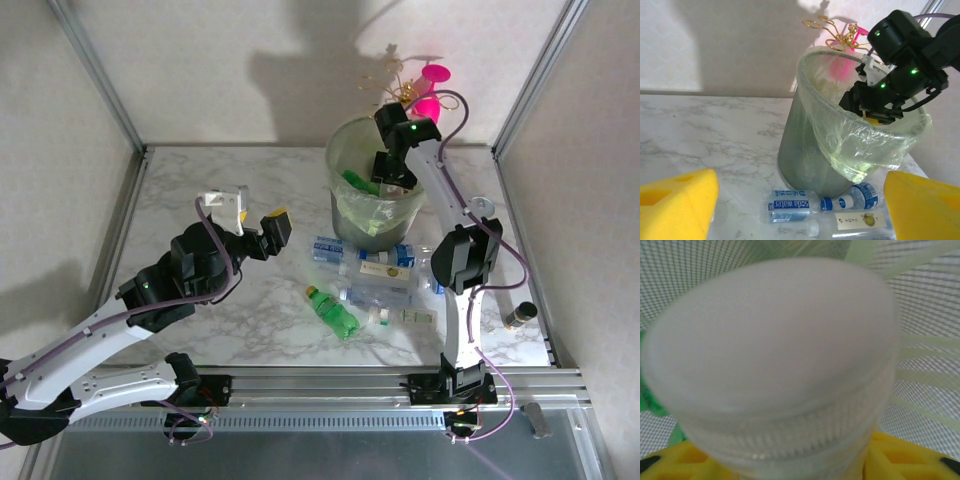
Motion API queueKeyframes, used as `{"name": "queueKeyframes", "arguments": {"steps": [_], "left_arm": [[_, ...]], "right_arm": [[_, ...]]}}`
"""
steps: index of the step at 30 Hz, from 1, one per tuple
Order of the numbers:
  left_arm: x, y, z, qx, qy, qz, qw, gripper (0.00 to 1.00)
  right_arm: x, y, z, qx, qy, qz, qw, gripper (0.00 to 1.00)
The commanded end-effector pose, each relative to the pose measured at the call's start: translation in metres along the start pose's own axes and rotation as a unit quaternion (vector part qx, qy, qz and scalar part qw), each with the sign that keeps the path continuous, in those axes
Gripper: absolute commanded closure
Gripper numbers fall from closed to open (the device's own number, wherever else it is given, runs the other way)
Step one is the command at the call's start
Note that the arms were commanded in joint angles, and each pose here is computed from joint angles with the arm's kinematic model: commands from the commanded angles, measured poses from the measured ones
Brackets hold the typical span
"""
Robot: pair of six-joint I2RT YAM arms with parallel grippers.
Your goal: Put the plastic bottles in the bin
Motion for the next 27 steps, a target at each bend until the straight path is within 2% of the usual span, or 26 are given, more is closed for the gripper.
{"name": "queueKeyframes", "arguments": {"steps": [1, 6, 9, 14, 21, 22, 27], "left_arm": [[0.003, 0.008, 0.005, 0.021, -0.012, 0.006, 1.000, 0.14], [0.003, 0.011, 0.005, 0.028, -0.016, 0.003, 0.999, 0.14], [0.004, 0.012, 0.004, 0.033, -0.017, 0.002, 0.999, 0.13], [0.007, 0.009, 0.001, 0.032, -0.019, 0.000, 0.999, 0.13], [0.010, 0.000, -0.008, 0.025, -0.016, 0.000, 1.000, 0.13], [0.009, -0.002, -0.010, 0.023, -0.014, 0.000, 1.000, 0.13], [0.005, -0.007, -0.021, 0.015, -0.004, 0.008, 1.000, 0.13]], "right_arm": [[0.003, 0.002, 0.000, -0.016, -0.010, -0.003, 1.000, 0.45], [0.002, 0.001, -0.006, -0.031, -0.007, -0.003, 0.999, 0.34], [0.007, 0.000, 0.008, -0.024, -0.029, -0.010, 0.999, 0.26], [0.011, -0.005, 0.044, -0.010, -0.082, -0.019, 0.996, 0.14], [0.002, -0.019, 0.104, -0.001, -0.151, -0.025, 0.988, 0.05], [0.000, -0.021, 0.115, 0.009, -0.166, -0.025, 0.986, 0.02], [-0.027, -0.037, 0.168, 0.086, -0.263, -0.051, 0.960, 0.01]]}}
Point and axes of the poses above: each hand's point on the last joint's axis, 136 mm out from that joint toward the fingers, its own z axis back along the fingers, its own y axis along the line the jaws close on, x = y × z, the point moved 10 cm from there along z, back along the fingers, and after that the axes turned 13 degrees about z, right-handed, at the moved point
